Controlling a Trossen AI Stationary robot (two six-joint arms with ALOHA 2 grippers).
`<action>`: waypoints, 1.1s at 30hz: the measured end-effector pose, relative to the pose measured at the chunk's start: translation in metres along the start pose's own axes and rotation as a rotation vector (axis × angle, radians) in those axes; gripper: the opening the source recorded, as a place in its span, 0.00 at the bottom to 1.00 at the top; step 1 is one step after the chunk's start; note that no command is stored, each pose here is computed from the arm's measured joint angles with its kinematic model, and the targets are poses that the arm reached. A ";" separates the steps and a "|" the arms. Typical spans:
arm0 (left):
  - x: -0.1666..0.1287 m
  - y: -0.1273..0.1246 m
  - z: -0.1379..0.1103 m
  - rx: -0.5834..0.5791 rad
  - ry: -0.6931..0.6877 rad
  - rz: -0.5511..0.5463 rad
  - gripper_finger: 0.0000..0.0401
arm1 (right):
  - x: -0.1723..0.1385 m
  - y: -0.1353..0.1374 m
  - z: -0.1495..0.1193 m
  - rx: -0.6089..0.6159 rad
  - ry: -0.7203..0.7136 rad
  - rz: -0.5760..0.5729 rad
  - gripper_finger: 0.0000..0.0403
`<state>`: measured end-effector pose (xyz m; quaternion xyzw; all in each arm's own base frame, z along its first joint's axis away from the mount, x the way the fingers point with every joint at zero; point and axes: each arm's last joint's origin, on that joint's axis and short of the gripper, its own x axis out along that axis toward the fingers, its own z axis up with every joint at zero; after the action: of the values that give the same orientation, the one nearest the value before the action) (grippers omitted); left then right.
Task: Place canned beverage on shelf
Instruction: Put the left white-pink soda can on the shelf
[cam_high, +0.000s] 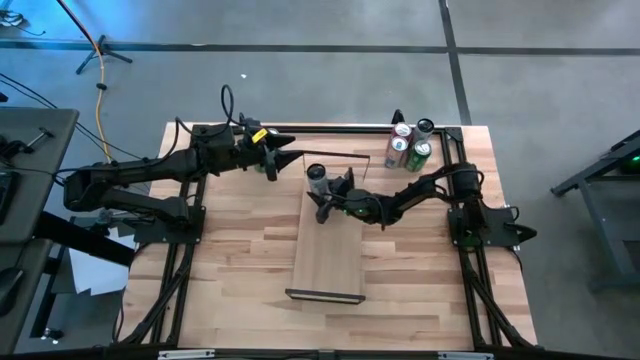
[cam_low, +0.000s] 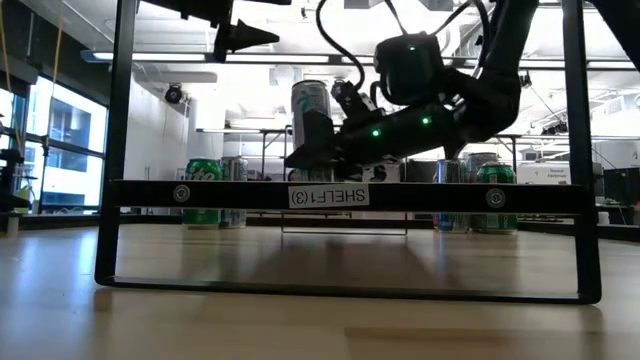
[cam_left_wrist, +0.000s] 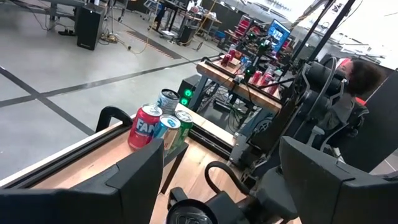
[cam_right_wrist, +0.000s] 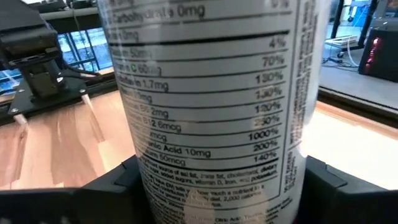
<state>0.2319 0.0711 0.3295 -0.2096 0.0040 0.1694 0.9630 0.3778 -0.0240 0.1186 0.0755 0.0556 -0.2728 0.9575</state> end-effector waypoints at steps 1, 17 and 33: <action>0.000 0.000 0.000 0.000 0.000 0.000 0.69 | 0.001 0.000 0.001 -0.001 0.002 -0.004 0.61; 0.000 0.000 0.000 0.000 0.001 0.000 0.69 | 0.011 -0.011 -0.001 -0.043 0.080 -0.034 0.62; 0.000 0.000 0.000 -0.024 0.000 0.000 0.69 | 0.011 -0.012 -0.002 -0.046 0.082 -0.037 0.63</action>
<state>0.2319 0.0711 0.3295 -0.2210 0.0022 0.1693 0.9605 0.3804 -0.0389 0.1140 0.0634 0.1025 -0.2860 0.9506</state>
